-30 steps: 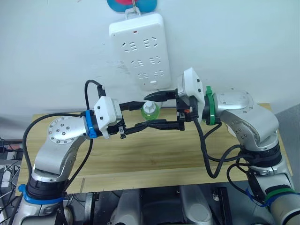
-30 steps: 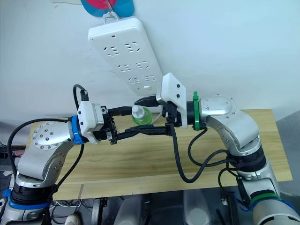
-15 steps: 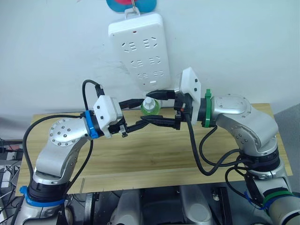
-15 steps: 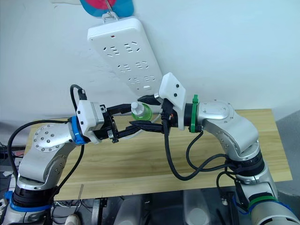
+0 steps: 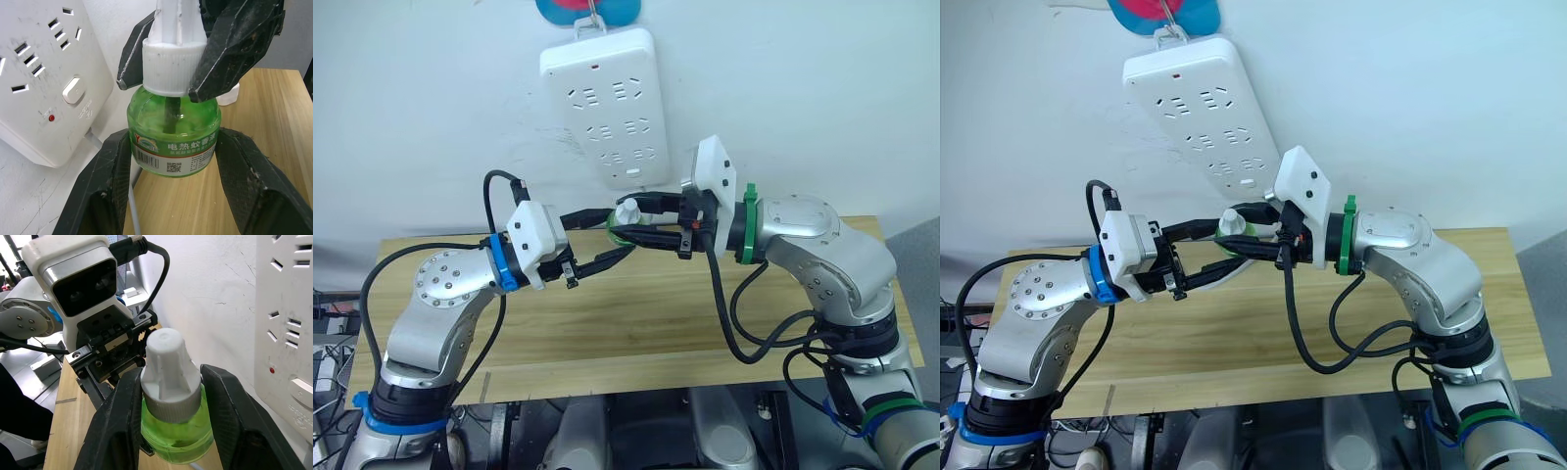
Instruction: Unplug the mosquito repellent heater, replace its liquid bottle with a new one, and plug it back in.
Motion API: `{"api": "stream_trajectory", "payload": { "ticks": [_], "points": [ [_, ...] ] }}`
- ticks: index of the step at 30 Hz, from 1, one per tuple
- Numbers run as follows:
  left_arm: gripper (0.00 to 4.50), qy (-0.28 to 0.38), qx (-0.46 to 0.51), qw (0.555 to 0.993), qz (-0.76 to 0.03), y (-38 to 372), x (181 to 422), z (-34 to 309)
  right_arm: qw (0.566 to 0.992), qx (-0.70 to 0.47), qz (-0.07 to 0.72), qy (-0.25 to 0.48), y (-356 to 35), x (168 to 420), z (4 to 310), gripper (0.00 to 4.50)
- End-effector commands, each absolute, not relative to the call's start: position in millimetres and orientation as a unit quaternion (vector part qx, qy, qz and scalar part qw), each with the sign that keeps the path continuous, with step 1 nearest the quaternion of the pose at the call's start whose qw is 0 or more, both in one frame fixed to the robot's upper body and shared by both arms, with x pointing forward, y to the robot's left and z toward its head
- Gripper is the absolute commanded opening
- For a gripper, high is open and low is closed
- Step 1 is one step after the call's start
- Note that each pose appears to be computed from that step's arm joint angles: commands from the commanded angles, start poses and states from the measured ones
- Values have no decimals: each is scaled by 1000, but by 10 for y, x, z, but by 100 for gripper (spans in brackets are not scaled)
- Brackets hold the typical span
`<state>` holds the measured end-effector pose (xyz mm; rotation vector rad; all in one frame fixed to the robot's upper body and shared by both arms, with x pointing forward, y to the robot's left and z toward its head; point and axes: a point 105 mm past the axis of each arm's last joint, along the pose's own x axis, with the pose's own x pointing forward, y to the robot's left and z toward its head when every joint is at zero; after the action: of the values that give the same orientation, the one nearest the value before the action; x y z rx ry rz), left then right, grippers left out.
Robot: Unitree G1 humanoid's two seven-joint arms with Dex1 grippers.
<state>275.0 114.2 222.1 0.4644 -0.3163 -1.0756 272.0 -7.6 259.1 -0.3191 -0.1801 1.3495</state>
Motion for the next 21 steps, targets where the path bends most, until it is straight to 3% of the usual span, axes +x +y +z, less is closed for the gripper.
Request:
{"api": "stream_trajectory", "payload": {
  "ticks": [1,8,12,21],
  "points": [
    [225,-172,221,811,-514,1114,2662,2321,743,-158,641,-111,-26,2600,2670,189],
    [225,-164,211,804,-531,1102,2641,2325,722,-175,658,-125,7,2573,2679,189],
    [225,-162,210,803,-534,1102,2640,2337,718,-179,660,-131,21,2583,2689,112],
    [225,-162,211,802,-535,1099,2630,2342,709,-184,668,-132,19,2558,2676,113]
  ]
}}
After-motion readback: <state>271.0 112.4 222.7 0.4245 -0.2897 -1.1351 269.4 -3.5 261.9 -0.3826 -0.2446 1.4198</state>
